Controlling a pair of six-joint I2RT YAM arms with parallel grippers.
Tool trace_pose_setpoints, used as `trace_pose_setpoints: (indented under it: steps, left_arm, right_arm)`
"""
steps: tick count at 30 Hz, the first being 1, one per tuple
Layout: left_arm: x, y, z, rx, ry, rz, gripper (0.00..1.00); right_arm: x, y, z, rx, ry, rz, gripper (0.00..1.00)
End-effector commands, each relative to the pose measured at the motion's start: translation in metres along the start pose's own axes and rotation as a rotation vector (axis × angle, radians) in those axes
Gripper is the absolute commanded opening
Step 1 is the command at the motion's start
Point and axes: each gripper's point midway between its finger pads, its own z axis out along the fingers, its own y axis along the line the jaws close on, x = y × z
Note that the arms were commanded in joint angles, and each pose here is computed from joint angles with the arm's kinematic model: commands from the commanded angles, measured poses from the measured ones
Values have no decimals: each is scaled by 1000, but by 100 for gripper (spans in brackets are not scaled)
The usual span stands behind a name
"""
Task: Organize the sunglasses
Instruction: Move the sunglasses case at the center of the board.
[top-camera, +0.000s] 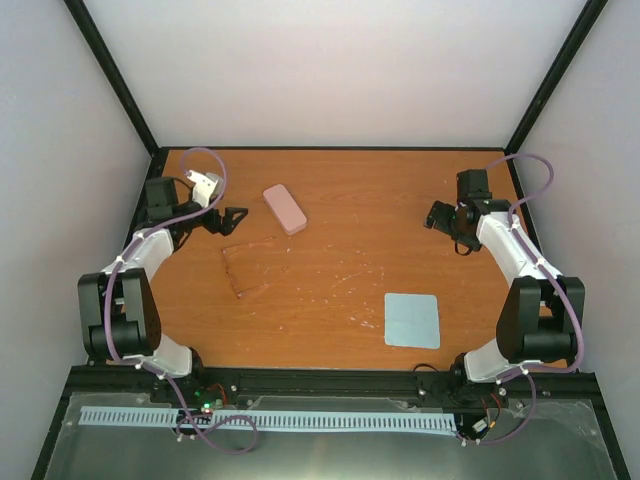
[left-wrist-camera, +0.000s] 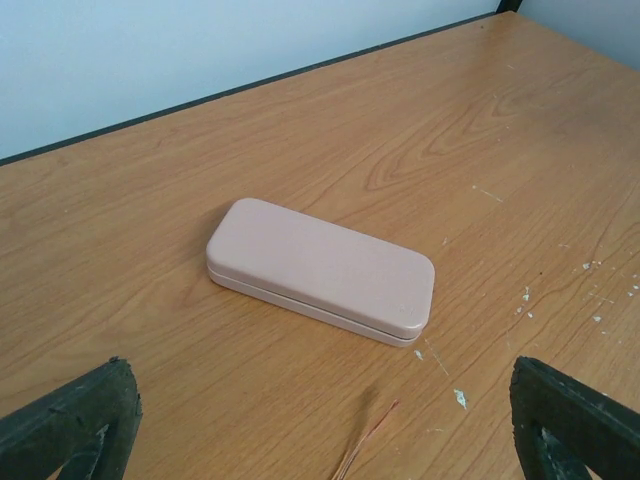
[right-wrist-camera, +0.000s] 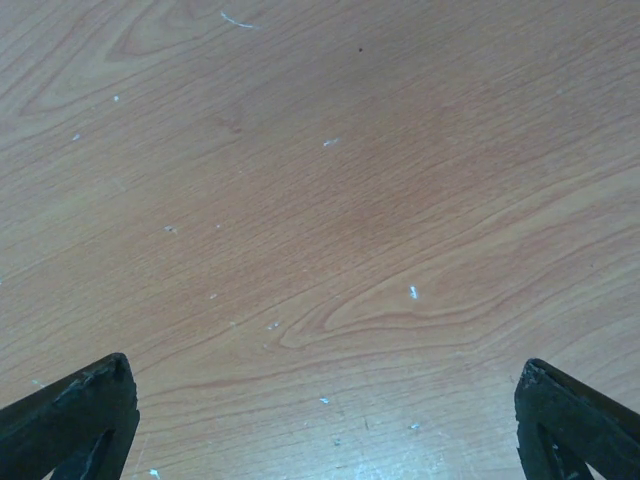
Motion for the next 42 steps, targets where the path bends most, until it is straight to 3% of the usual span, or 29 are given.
trace_pose_setpoints:
  steps: [1,6,11,14,16,19,22,29,35,42]
  left_arm:
    - [-17,1,3,18,-18,46,100]
    - [-20,14,9,-1,-4,12,94]
    - [-30,31,19,-20,-8,25,68]
    - [-28,47,30,-37,14,22,59]
    - [-28,59,39,-42,36,11,56]
    - [-19,79,58,-35,102,-43,47]
    - [-19,100,76,-26,152,-78,36]
    - [5,117,134,-40,297,-61,34]
    - [37,96,173,-18,435,19,34]
    - [56,85,187,11,470,22,34]
  right_arm:
    - [-3,-5,-7,34,-25,8,100]
    - [-8,10,-11,-47,-39,-19,100]
    - [-11,54,-14,-218,-70,-44,96]
    - [-3,88,-3,-212,-51,-136,92]
    - [3,113,7,-191,-28,-211,87]
    - [17,155,23,-194,4,-309,67]
    - [26,192,41,-195,22,-400,65]
    - [29,251,63,-188,4,-526,66]
    - [20,268,64,-214,-33,-526,65]
    - [18,274,61,-240,-43,-527,65]
